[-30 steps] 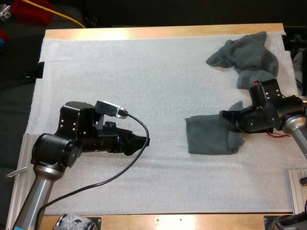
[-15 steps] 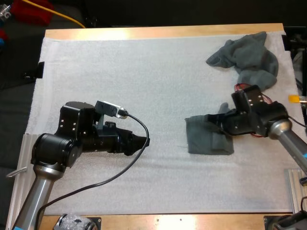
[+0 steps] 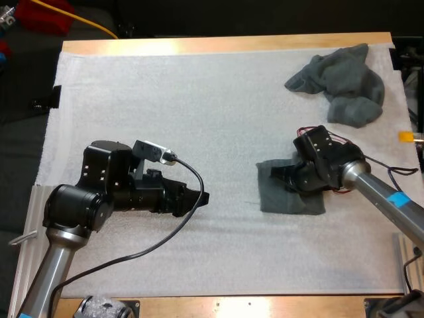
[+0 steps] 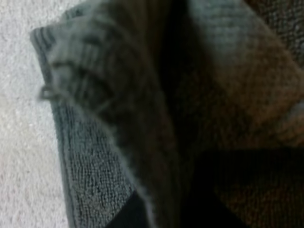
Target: Pick towel from pile, fold and stack
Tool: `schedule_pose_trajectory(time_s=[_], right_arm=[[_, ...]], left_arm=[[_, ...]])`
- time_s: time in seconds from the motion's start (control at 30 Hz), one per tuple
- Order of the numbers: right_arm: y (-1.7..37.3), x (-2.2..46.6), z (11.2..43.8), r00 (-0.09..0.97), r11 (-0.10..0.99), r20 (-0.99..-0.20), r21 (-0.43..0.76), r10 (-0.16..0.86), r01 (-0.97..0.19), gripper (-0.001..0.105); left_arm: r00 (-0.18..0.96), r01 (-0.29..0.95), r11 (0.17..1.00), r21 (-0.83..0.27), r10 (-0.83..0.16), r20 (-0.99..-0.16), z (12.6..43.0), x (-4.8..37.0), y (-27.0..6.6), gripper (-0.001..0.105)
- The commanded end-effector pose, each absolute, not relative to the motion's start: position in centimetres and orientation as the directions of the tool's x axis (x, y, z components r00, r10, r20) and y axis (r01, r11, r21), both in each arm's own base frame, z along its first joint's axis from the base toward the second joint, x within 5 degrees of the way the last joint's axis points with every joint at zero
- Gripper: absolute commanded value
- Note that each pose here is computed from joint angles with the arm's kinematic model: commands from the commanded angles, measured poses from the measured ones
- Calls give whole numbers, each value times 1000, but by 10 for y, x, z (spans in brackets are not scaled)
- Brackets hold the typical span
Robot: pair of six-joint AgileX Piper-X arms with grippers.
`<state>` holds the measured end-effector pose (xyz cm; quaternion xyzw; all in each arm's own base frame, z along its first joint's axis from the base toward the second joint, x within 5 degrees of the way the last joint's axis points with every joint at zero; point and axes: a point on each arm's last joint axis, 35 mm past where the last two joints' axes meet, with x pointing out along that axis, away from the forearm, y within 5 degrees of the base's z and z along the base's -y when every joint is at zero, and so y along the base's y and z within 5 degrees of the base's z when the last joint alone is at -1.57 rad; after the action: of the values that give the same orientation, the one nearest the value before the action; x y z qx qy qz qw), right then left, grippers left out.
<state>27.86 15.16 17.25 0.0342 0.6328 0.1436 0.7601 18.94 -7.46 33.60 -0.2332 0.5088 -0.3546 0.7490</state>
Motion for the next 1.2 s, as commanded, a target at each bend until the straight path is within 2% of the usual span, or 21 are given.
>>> schedule_pose_trajectory(time_s=[0.0, 0.07, 0.2, 0.27, 0.33, 0.57, 0.8, 1.17], right_arm=[[153, 280, 172, 166, 959, -952, 231, 257, -163, 7], [153, 280, 168, 154, 961, -955, 232, 255, -154, 15], [154, 280, 165, 134, 956, -954, 247, 268, -157, 38], [156, 281, 166, 131, 945, -944, 281, 304, -169, 49], [158, 281, 167, 116, 922, -928, 326, 354, -207, 54], [162, 280, 168, 76, 879, -896, 410, 438, -243, 55], [190, 273, 172, 84, 822, -857, 454, 509, -342, 55], [204, 266, 172, 128, 854, -875, 408, 466, -321, 55]], left_arm=[[224, 304, 627, -717, -779, -585, 339, 188, -75, 69], [224, 304, 627, -717, -779, -585, 339, 188, -75, 69], [224, 304, 627, -717, -779, -585, 339, 188, -75, 69], [224, 304, 627, -717, -779, -585, 339, 188, -75, 69], [224, 304, 627, -717, -779, -585, 339, 188, -75, 69], [220, 299, 628, -718, -778, -588, 339, 187, -75, 69], [220, 299, 628, -718, -778, -588, 339, 187, -75, 69], [212, 300, 617, -728, -787, -580, 339, 187, -75, 69]])
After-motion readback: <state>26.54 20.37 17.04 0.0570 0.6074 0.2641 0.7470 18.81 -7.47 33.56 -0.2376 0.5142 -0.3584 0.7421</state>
